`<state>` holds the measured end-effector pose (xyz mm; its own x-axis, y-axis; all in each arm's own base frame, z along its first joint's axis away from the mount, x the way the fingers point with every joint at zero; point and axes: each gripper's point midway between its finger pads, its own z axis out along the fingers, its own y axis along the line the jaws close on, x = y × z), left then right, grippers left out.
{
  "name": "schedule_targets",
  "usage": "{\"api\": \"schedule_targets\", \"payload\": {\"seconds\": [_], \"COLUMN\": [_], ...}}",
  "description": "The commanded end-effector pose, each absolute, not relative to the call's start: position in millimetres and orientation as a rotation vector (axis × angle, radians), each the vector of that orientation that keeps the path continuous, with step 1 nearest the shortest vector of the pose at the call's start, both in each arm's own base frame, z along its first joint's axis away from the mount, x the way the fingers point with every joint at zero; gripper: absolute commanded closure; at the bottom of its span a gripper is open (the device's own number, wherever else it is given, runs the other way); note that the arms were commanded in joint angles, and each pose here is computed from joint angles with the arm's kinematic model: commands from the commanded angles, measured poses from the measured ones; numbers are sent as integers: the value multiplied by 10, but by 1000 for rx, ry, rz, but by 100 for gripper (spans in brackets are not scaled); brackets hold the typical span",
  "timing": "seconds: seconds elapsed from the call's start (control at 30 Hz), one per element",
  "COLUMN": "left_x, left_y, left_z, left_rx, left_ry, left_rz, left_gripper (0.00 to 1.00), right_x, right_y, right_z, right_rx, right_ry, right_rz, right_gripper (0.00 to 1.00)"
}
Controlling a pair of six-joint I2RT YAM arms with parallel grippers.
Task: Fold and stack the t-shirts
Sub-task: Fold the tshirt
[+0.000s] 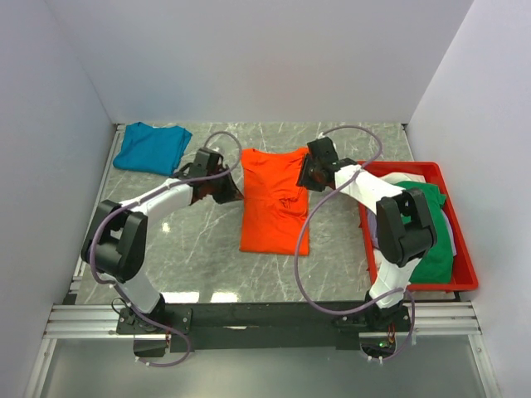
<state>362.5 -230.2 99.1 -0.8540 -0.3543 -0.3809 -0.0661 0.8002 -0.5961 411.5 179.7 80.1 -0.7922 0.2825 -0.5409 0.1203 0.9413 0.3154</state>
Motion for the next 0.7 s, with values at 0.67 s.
{"api": "schedule_targets", "payload": {"seconds": [0.67], "left_x": [2652], "left_y": [-3352], "left_z": [228], "left_rx": [39], "left_ry": [2720], "left_rz": [-941], "left_gripper": [99], "right_x": [3750], "right_y": [1835], "right_z": [331], "right_rx": [234], "right_ry": [2561], "right_rz": [236], "right_gripper": [56]}}
